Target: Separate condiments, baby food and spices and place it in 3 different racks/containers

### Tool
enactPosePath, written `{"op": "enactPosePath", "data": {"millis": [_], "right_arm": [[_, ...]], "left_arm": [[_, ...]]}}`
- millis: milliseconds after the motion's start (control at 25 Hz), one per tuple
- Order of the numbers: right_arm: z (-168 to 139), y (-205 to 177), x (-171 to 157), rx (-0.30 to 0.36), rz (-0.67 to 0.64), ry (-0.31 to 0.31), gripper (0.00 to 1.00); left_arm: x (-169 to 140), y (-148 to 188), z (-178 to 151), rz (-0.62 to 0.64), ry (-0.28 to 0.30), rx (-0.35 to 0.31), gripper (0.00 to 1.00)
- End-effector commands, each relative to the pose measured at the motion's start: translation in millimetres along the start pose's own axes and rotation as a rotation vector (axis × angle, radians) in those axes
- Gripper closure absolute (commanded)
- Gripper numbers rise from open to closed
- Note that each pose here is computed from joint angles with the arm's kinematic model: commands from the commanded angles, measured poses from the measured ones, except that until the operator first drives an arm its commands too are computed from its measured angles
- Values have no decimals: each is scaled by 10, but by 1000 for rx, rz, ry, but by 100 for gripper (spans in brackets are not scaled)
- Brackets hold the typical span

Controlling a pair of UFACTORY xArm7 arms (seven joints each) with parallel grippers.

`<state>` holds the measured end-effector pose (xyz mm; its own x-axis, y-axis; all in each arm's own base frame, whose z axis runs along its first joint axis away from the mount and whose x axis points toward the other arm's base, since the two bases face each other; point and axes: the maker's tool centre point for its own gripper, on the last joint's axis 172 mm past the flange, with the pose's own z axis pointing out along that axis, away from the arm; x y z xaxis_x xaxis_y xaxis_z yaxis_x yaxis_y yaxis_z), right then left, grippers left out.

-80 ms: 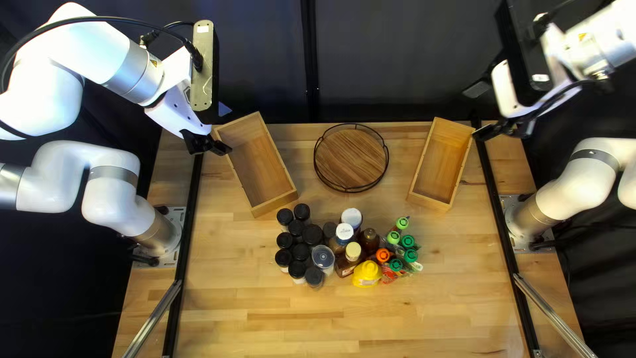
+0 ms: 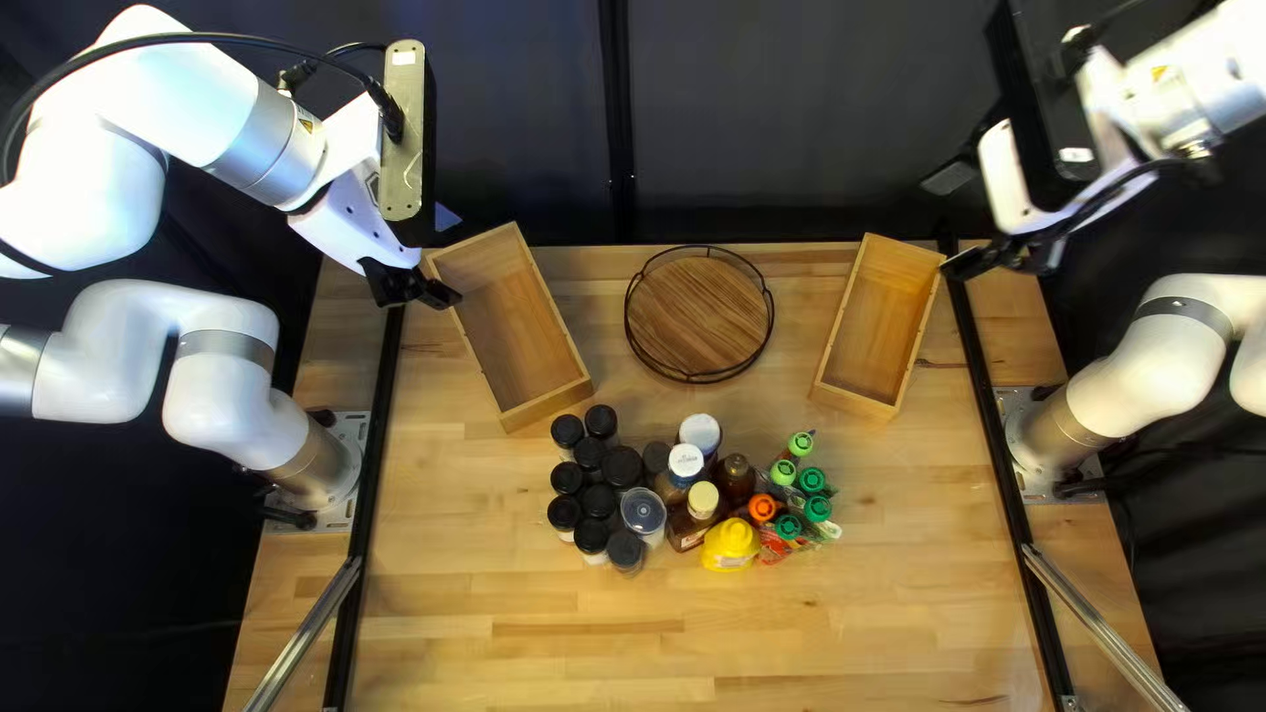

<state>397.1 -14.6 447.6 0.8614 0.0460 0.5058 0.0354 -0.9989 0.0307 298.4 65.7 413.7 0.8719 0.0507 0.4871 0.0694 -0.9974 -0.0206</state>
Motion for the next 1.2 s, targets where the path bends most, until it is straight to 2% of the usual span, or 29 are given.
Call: {"op": "enactPosePath", "data": {"millis": [40,240,360,560,600,800,1080,1200], "right_arm": [[468,-205,290,16,10,-69,0],[956,-466,442,49,1,-184,0],[1199,-573,454,35,5,-237,0],[1641,-733,394,-90,100,-306,0],[1716,-750,376,-134,150,-318,0],[1969,-863,419,-264,345,-374,0],[2184,-1113,474,-321,521,-407,0],[2278,-1152,447,-324,561,-406,0]], "left_arm": [[0,0,0,0,0,0,0],[0,0,0,0,0,0,0],[0,0,0,0,0,0,0],[0,0,0,0,0,0,0],[0,0,0,0,0,0,0],[0,0,0,0,0,0,0],[0,0,0,0,0,0,0],[0,0,0,0,0,0,0]]}}
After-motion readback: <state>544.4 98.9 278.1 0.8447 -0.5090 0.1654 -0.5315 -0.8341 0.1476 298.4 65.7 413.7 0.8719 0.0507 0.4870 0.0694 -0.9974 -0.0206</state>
